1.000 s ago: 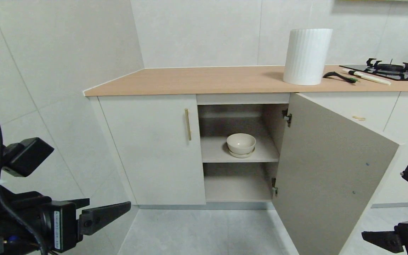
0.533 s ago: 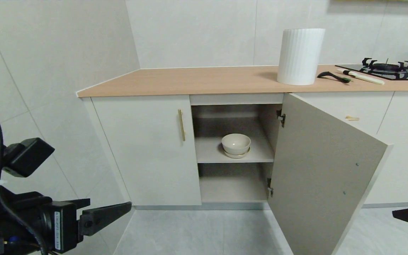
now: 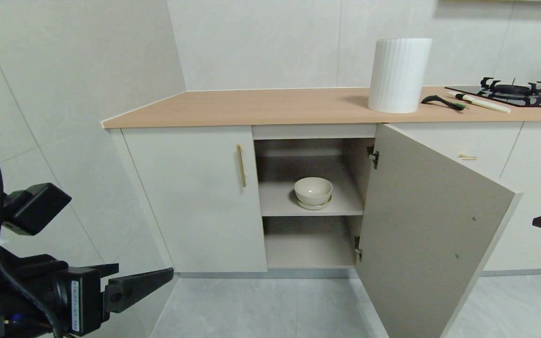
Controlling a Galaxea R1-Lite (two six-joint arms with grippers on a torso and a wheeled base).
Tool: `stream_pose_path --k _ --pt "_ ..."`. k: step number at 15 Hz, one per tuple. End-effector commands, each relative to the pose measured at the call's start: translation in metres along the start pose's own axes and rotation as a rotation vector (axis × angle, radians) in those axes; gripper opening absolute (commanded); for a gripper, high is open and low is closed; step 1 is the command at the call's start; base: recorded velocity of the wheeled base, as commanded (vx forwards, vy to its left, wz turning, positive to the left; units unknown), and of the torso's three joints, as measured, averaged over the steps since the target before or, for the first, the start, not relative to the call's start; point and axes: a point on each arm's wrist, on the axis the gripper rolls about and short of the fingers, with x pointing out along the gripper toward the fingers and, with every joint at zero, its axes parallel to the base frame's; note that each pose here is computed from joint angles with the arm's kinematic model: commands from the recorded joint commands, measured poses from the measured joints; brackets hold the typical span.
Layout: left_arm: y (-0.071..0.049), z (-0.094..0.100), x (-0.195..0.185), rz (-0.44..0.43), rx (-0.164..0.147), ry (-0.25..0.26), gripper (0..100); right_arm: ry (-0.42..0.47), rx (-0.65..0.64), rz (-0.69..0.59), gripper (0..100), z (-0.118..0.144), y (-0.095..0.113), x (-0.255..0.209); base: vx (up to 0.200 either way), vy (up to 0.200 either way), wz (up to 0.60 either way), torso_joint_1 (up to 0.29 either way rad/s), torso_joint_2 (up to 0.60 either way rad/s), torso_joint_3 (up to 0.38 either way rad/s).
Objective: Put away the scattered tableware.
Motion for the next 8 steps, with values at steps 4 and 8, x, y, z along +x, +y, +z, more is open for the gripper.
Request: stream_pose_path --k 4,8 --pt "0.000 0.000 0.001 0.001 -0.001 0.004 100 0.088 0.085 -0.019 100 -0.001 0.004 0.053 0.000 0.000 0.00 0.000 0.00 0.000" --pt "0.000 0.000 0.001 0.001 0.000 0.005 100 0.128 0.155 0.037 100 -0.007 0.019 0.071 0.000 0.000 0.00 0.000 0.00 0.000"
